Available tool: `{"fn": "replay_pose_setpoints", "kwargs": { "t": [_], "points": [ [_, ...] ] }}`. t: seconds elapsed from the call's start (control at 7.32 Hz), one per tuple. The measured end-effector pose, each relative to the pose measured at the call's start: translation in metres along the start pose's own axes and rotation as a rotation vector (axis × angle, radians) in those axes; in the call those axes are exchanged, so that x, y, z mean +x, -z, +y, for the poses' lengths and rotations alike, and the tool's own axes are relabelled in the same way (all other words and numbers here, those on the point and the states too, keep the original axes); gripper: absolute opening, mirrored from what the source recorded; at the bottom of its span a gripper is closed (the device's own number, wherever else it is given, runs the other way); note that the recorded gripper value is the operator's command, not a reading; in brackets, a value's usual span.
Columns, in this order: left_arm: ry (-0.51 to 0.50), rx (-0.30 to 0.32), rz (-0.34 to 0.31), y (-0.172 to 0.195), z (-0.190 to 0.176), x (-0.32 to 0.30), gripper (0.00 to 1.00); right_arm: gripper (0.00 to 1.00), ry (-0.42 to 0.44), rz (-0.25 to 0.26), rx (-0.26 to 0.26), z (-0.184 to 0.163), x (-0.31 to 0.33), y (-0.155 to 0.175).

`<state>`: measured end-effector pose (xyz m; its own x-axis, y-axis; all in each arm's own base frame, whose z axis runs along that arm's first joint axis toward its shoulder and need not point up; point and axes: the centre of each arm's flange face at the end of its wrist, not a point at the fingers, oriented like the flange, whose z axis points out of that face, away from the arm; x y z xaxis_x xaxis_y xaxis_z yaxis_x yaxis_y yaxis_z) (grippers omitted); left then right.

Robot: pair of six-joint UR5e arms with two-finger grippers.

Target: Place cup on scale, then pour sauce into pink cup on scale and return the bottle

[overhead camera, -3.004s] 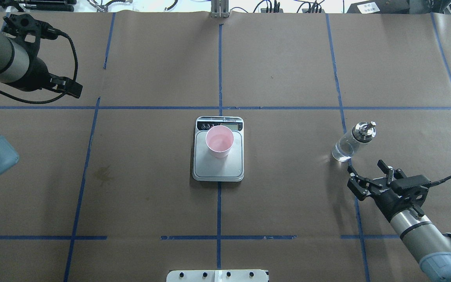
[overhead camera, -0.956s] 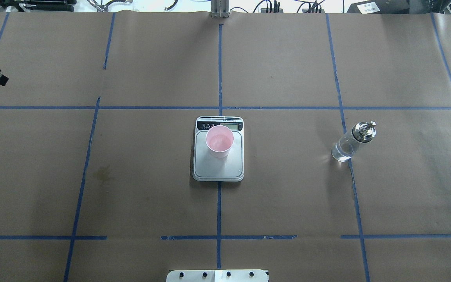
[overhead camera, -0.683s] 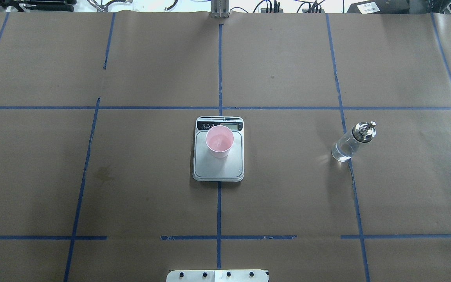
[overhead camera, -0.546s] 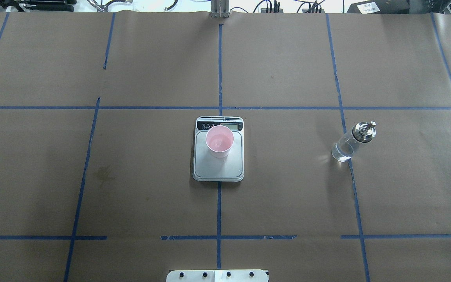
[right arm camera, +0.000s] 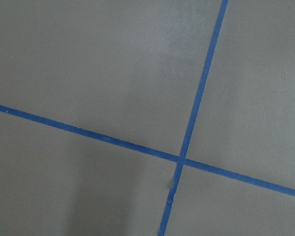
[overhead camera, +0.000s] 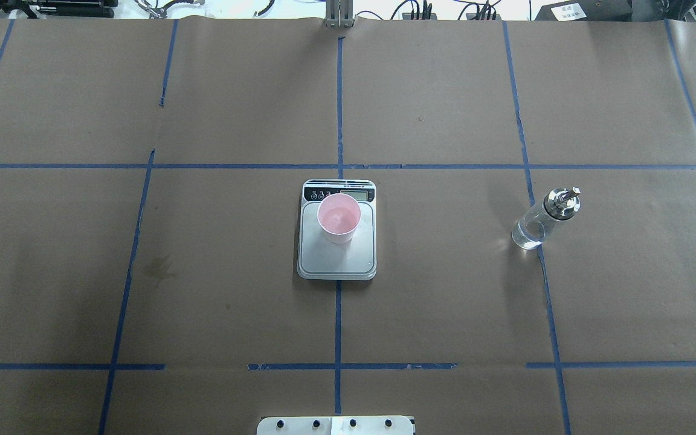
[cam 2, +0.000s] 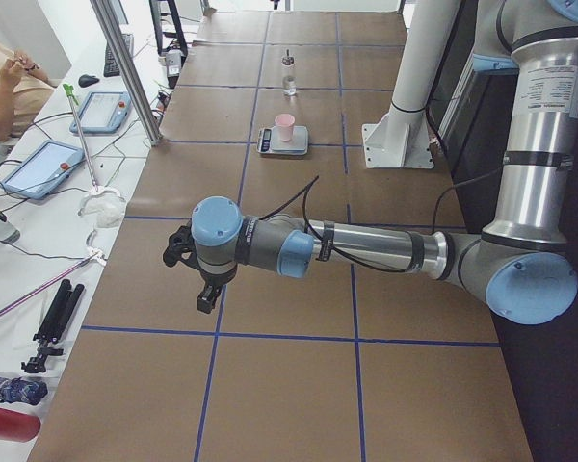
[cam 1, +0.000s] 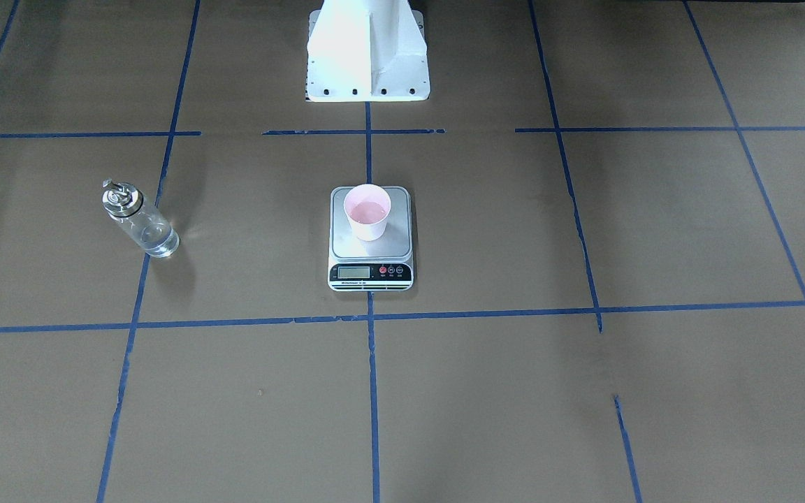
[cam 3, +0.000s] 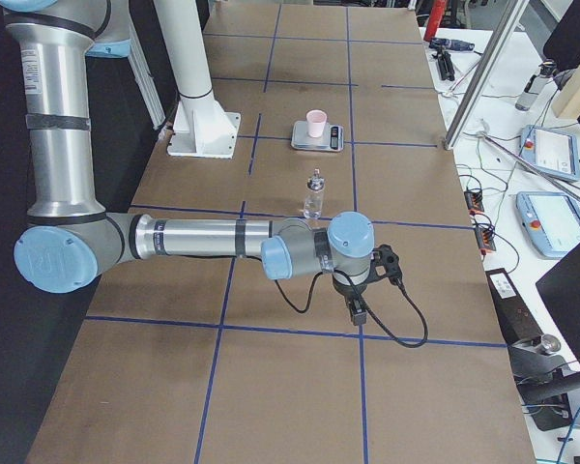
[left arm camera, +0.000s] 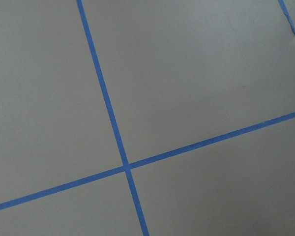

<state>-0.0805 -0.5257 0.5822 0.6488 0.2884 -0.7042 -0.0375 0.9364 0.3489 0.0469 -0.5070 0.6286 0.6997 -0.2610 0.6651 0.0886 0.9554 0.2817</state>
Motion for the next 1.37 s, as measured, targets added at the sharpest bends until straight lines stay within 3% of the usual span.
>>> {"fn": "replay_pose_setpoints", "kwargs": {
  "t": [0.41,0.68,0.96,1.09,1.37],
  "points": [
    [0.068,0.006,-0.006,0.01,0.044,-0.019,1.0,1.0,-0.017,0.006,-0.015,0.022,0.008,-0.009],
    [0.1,-0.025,-0.048,0.001,0.078,-0.028,1.0,1.0,-0.002,0.052,-0.018,0.014,0.007,-0.008],
    [0.121,-0.07,-0.101,-0.016,0.073,-0.047,1.0,1.0,-0.011,0.059,-0.056,-0.011,-0.005,-0.006],
    [0.116,-0.099,-0.102,-0.03,0.065,-0.047,1.0,1.0,-0.04,0.056,-0.095,-0.024,-0.012,-0.002],
    [0.111,-0.148,-0.066,-0.048,0.049,-0.033,1.0,1.0,-0.088,0.034,-0.15,-0.017,-0.015,-0.002]
  ]
}}
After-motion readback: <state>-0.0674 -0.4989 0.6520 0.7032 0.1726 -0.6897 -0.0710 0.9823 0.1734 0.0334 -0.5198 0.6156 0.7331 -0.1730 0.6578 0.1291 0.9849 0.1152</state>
